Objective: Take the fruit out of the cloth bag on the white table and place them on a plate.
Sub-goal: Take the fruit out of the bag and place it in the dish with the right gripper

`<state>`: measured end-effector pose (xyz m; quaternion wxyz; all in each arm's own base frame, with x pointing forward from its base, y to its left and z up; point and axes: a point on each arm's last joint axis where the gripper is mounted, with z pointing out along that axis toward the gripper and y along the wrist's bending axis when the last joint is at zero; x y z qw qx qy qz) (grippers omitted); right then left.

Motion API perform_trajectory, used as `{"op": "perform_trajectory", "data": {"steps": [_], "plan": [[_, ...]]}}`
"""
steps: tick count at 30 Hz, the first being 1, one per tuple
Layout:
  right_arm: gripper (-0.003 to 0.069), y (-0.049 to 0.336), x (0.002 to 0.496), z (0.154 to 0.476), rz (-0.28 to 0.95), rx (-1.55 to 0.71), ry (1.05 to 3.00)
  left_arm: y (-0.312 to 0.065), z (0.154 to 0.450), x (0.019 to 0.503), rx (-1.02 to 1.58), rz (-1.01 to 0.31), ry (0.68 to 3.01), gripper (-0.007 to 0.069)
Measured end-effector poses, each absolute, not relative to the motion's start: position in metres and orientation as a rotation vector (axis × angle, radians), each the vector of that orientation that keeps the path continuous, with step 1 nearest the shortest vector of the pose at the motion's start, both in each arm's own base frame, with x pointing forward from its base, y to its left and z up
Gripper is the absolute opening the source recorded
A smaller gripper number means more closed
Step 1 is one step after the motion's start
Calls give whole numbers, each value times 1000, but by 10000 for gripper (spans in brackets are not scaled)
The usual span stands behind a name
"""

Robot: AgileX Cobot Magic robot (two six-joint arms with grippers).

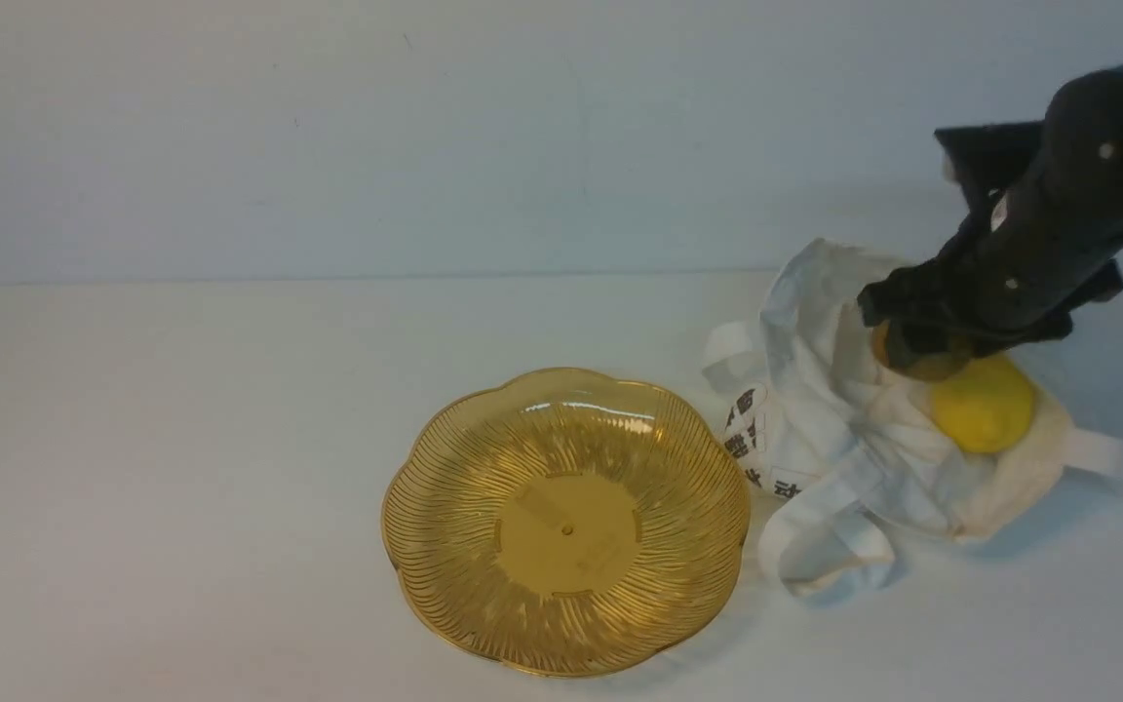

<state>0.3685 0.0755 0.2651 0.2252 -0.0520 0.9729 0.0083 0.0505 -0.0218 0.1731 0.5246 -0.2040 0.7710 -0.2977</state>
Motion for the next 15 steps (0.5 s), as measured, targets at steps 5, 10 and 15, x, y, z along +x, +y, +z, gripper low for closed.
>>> {"op": "perform_trajectory", "data": {"steps": [5, 10, 15], "plan": [[429, 75, 339, 305, 125, -91, 2681, -22, 173, 50, -467, -698, 1848, -8], [429, 113, 319, 320, 327, -223, 2656, -22, 173, 50, -392, -643, 1856, -8], [429, 183, 305, 307, 483, -446, 2605, -19, 174, 51, -215, -481, 1849, -8]]}}
